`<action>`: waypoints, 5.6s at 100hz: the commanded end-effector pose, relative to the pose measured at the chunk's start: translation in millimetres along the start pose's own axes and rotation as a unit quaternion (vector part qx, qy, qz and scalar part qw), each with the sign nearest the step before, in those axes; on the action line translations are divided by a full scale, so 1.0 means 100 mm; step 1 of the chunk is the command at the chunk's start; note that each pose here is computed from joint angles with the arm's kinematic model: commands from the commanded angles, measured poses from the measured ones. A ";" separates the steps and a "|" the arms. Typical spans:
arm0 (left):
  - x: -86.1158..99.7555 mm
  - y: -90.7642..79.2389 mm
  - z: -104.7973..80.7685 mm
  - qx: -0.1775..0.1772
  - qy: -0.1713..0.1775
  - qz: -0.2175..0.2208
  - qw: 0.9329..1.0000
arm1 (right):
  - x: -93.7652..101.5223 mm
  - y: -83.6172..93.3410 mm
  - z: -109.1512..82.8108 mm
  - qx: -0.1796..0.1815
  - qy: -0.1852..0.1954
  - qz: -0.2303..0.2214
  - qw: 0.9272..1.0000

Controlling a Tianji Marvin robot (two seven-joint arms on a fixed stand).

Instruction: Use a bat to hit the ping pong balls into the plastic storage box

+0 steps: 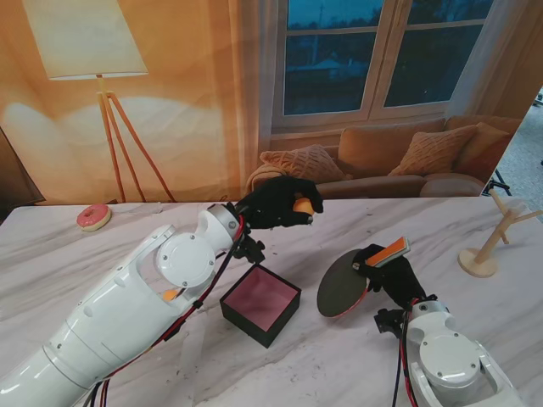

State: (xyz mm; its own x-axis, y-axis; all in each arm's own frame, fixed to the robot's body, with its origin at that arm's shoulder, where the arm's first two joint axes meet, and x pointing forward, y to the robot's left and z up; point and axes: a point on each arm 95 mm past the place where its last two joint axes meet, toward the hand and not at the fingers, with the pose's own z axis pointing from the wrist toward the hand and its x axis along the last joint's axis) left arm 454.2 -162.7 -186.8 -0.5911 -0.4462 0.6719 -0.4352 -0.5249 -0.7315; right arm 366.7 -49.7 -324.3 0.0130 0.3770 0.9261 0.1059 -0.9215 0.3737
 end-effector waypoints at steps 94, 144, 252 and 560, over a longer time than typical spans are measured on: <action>0.11 0.18 0.00 -0.048 0.014 0.006 0.999 | 0.18 -0.12 -0.06 0.008 0.025 0.047 0.999; 0.08 0.19 -0.02 -0.092 0.017 -0.003 0.996 | 0.27 -0.18 -0.06 0.009 0.039 0.058 0.997; -0.68 -0.20 -1.02 -0.113 -0.167 0.099 0.974 | 0.22 -0.04 -0.03 -0.012 0.046 0.042 0.998; -1.83 0.30 -1.82 -0.126 -0.376 0.176 0.901 | 0.29 0.00 -0.02 -0.029 0.052 0.040 0.997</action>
State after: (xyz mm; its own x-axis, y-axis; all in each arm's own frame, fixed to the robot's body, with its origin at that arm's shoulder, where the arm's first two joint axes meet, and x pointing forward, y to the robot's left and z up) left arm 426.9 38.3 -355.8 -0.1270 -0.9702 0.2063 -0.5020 -0.1165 -0.8570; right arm 363.7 -43.3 -298.4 -0.0834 0.3043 0.9489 0.0410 -0.9504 0.3084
